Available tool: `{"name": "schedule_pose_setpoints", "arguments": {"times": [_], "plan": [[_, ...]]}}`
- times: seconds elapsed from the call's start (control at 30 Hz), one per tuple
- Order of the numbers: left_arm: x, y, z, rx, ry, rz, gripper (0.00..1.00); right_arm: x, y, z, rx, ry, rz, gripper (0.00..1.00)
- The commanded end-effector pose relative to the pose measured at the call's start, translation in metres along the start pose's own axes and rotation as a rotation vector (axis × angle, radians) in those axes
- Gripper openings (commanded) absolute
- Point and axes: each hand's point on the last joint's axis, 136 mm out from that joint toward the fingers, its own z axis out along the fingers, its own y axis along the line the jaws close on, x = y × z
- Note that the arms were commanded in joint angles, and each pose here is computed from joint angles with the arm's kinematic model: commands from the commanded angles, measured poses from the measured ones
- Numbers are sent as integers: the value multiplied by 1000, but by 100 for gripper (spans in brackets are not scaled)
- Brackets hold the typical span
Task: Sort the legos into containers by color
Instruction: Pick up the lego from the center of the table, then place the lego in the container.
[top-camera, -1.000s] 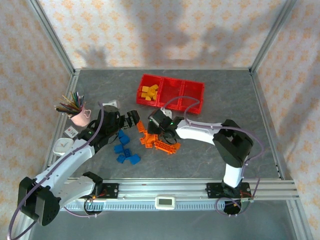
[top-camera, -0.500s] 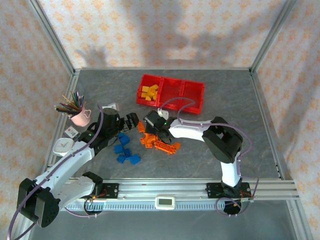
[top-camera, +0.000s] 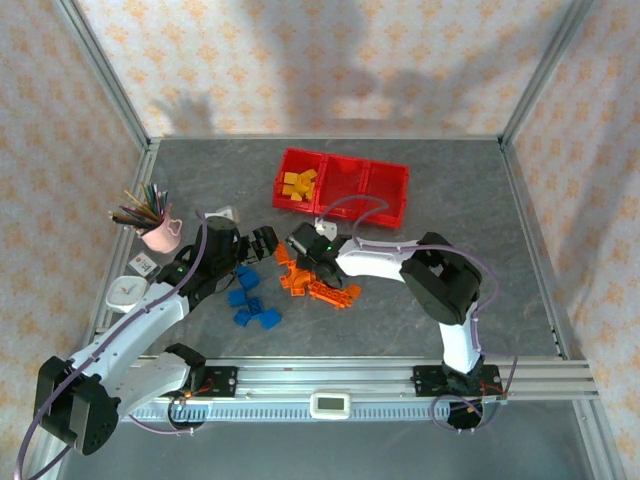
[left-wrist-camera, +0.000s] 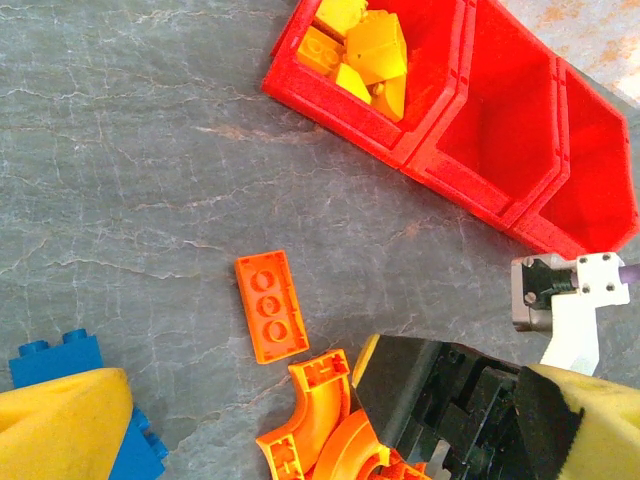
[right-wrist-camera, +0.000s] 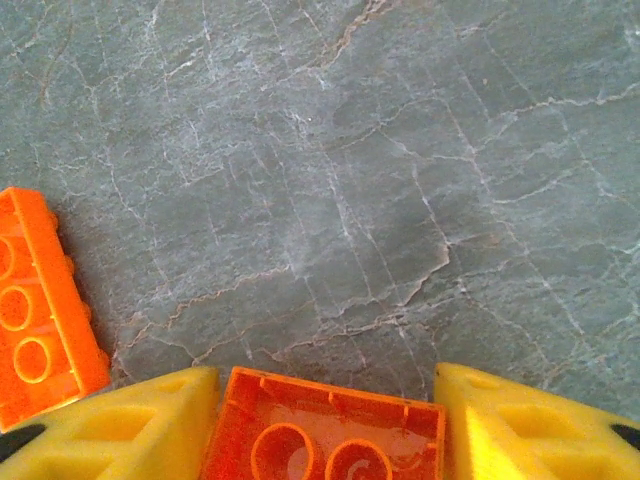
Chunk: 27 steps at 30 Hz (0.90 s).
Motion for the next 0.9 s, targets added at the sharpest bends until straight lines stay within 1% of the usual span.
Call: {"name": "schedule_pose_setpoints", "arguments": {"times": [0.0,0.1,0.27,0.4,0.53,0.7,0.87], "plan": [[-4,-8,-3,36,-12,-7,99,-11,1,-11,7,-49,-2,52],[-5,-10,-3,45,-13,-7,99,-18,3,-19,-11,-57,2,48],[-10,-18,-3,66,-14,-4,99,-42,2,-38,-44,-96,18,47],[-18,-26,0,80,-25,-8,99,-72,-6,-51,-46,-149,22,46],[-26,-34,4,95,-37,-20,99,-110,-19,-56,-31,-209,28,46],[-35,-44,14,117,-52,-38,99,-161,-34,-52,24,-283,29,47],[-40,-48,28,120,-58,-72,99,-200,-46,-31,56,-298,41,47]]}}
